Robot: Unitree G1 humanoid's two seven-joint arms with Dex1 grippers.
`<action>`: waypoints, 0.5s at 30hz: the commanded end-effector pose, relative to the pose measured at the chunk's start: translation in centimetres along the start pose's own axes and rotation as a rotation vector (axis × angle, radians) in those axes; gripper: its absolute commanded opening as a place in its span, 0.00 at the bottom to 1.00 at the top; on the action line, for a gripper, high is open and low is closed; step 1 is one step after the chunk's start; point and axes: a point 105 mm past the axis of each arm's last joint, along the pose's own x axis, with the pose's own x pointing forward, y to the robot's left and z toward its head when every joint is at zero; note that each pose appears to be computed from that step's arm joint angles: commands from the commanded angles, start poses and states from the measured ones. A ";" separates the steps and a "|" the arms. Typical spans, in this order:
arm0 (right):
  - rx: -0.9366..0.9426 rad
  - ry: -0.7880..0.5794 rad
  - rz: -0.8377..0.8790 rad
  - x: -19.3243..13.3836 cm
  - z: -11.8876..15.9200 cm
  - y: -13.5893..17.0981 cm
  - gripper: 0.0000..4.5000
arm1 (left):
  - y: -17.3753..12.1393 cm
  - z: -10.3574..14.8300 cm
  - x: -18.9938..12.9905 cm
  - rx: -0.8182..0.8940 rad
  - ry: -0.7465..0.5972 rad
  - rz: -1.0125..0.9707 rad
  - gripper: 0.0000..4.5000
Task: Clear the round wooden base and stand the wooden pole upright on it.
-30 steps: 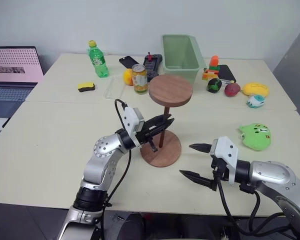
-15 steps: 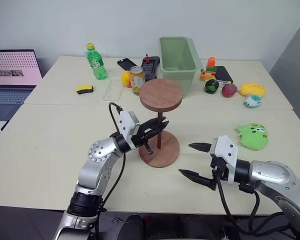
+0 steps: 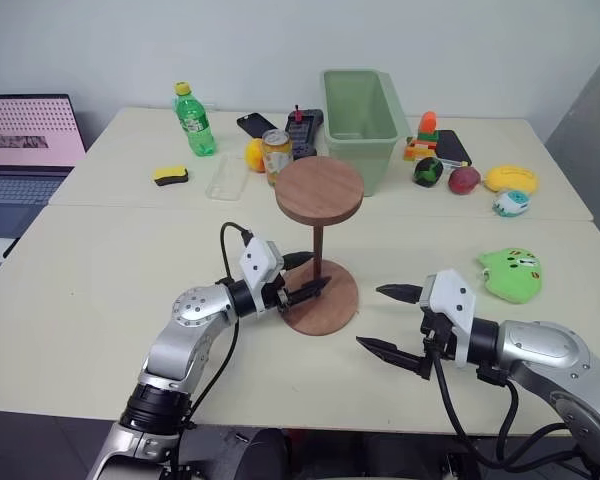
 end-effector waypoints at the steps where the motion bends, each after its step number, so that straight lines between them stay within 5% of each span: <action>1: -0.027 -0.026 -0.031 -0.4 0.7 -0.5 1.00 | -0.2 1.6 -0.4 0.134 0.014 -0.082 0.69; 7: -0.041 -0.017 -0.053 -1.2 0.7 -1.9 1.00 | 1.8 2.9 -2.8 0.242 0.131 -0.100 0.69; 15: -0.097 -0.005 -0.036 -4.2 1.4 -3.6 1.00 | 2.3 4.0 -10.5 0.110 0.326 -0.026 0.69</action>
